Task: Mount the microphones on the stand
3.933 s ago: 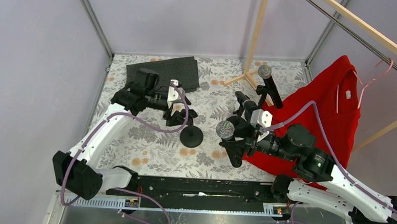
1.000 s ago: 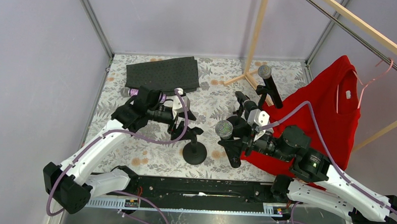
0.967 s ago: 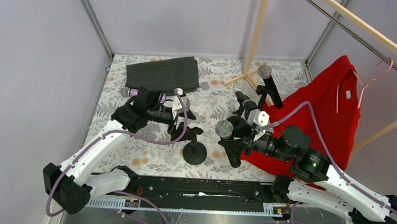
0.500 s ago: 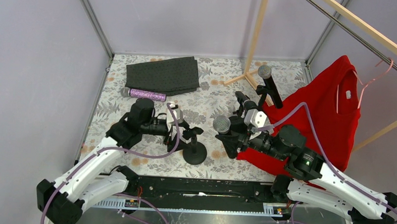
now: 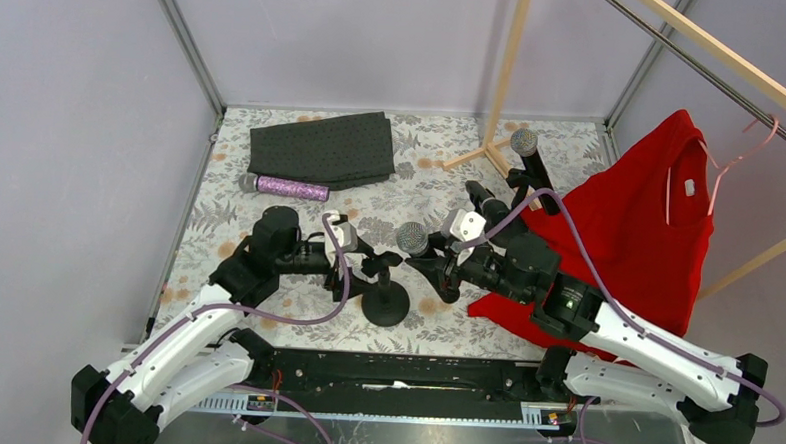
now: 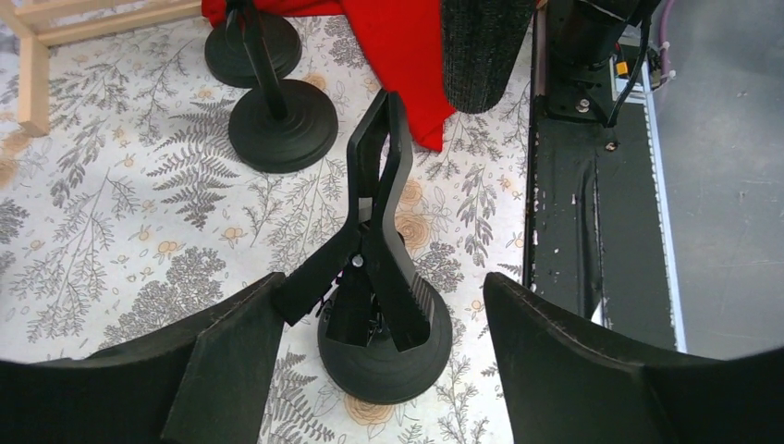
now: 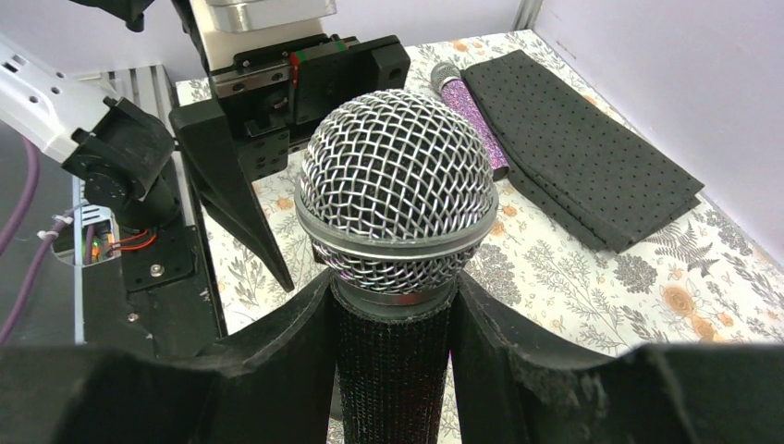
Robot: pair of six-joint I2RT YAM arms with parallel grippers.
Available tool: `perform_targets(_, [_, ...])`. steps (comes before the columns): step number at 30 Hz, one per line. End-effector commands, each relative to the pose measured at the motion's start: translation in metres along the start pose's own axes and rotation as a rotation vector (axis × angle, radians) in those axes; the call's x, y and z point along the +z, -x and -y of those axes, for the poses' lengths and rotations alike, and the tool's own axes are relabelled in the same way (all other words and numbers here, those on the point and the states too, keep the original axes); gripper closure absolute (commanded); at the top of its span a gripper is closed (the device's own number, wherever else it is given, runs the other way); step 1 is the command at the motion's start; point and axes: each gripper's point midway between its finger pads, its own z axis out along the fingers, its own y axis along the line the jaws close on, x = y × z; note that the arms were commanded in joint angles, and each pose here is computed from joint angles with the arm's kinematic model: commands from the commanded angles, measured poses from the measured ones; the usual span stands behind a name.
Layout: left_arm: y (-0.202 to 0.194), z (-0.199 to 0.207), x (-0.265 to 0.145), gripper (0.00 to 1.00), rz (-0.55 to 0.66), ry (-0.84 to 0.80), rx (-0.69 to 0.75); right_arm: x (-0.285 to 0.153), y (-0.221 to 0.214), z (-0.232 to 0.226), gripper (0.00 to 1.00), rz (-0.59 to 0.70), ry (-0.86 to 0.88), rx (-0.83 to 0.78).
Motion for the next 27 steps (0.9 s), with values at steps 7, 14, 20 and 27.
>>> perform_targets(7, [0.014,-0.003,0.005,0.42,0.079,-0.005,0.083,0.012,0.045,0.017,1.00,0.085,-0.060,-0.073])
perform_targets(14, [0.015,-0.003,0.005,0.61,0.075,-0.015,0.089,0.015,0.045,0.016,1.00,0.082,-0.050,-0.086])
perform_targets(20, [0.013,-0.003,0.006,0.70,0.067,-0.024,0.086,0.014,0.047,0.012,1.00,0.093,-0.021,-0.110])
perform_targets(27, [0.015,-0.006,0.005,0.27,0.073,-0.001,0.088,0.016,0.046,0.004,1.00,0.095,0.023,-0.117])
